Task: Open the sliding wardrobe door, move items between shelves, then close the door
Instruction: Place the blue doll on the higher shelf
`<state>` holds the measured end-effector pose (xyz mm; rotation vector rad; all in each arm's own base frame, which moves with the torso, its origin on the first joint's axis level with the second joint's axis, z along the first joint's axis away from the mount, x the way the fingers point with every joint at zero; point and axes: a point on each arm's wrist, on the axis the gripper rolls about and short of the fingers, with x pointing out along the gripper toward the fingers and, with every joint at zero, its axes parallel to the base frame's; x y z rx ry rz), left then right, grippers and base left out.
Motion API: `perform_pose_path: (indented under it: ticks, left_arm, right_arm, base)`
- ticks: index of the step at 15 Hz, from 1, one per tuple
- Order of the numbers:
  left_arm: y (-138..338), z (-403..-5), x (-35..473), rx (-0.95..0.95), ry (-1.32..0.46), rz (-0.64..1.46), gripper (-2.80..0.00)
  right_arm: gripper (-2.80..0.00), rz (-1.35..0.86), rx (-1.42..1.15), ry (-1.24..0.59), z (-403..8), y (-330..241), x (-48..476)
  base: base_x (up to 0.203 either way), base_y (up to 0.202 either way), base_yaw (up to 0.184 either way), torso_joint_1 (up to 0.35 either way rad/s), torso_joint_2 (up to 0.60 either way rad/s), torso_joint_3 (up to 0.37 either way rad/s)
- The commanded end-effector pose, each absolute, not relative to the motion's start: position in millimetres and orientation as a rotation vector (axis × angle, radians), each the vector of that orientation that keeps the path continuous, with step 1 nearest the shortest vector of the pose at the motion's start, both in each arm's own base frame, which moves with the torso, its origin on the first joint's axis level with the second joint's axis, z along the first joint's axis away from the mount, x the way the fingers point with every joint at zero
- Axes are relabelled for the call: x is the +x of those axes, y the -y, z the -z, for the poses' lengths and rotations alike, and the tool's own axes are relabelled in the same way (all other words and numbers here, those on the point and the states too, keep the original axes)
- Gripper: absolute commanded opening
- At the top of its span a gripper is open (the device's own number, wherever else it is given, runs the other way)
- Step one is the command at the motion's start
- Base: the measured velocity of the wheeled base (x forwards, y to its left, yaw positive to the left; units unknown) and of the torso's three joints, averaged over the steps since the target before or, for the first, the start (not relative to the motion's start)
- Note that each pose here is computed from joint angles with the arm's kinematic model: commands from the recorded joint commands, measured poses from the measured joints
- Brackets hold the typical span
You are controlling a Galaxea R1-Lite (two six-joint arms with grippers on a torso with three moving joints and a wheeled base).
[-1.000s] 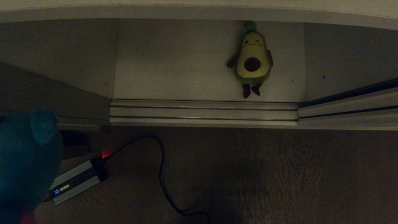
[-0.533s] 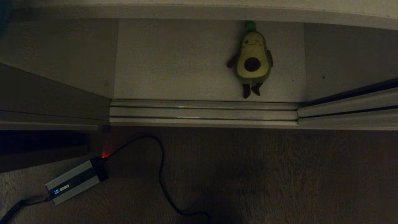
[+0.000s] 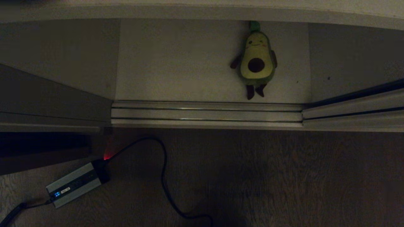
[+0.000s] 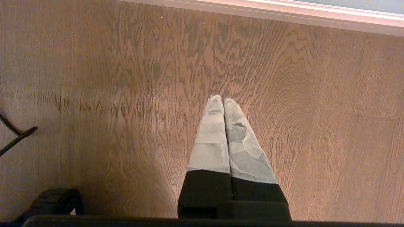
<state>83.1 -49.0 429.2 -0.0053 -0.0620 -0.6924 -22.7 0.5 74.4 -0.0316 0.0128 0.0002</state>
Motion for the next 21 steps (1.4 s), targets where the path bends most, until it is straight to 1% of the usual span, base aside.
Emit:
perform_pose_path:
  ticks: [1,3,5,6,8,13,18,21]
  left_arm:
    - [81,-442,148,-0.013,0.07,0.593,-2.8]
    - [86,-462,162,-0.04,0.16,0.513,-2.8]
    - [87,-464,166,-0.042,0.179,0.469,-2.8]
    - [87,-465,166,-0.044,0.184,0.449,0.0]
    - [84,-468,162,-0.043,0.204,0.432,0.0]
    - [72,-480,132,-0.06,0.281,0.465,0.0]
    - [47,-491,85,-0.084,0.364,0.509,0.0]
    - [35,-487,60,-0.097,0.325,0.58,0.0]
  right_arm:
    - [-2.8,0.0,-0.032,-0.017,-73,0,-22]
    - [-2.8,-0.001,-0.032,-0.015,-74,0,-22]
    - [-2.8,0.0,-0.032,-0.015,-74,0,-22]
    - [-2.8,-0.001,-0.032,-0.016,-73,-1,-22]
    - [-2.8,0.0,-0.032,-0.016,-73,0,-22]
    - [-2.8,-0.001,-0.032,-0.015,-74,-1,-22]
    - [-2.8,0.0,-0.032,-0.017,-73,0,-22]
    - [-2.8,0.0,-0.032,-0.015,-74,0,-22]
  base:
    - [0.0,0.0,0.0,0.0,0.0,0.0]
    - [0.0,0.0,0.0,0.0,0.0,0.0]
    - [0.0,0.0,0.0,0.0,0.0,0.0]
    - [0.0,0.0,0.0,0.0,0.0,0.0]
    - [0.0,0.0,0.0,0.0,0.0,0.0]
    - [0.0,0.0,0.0,0.0,0.0,0.0]
    - [0.0,0.0,0.0,0.0,0.0,0.0]
    - [0.0,0.0,0.0,0.0,0.0,0.0]
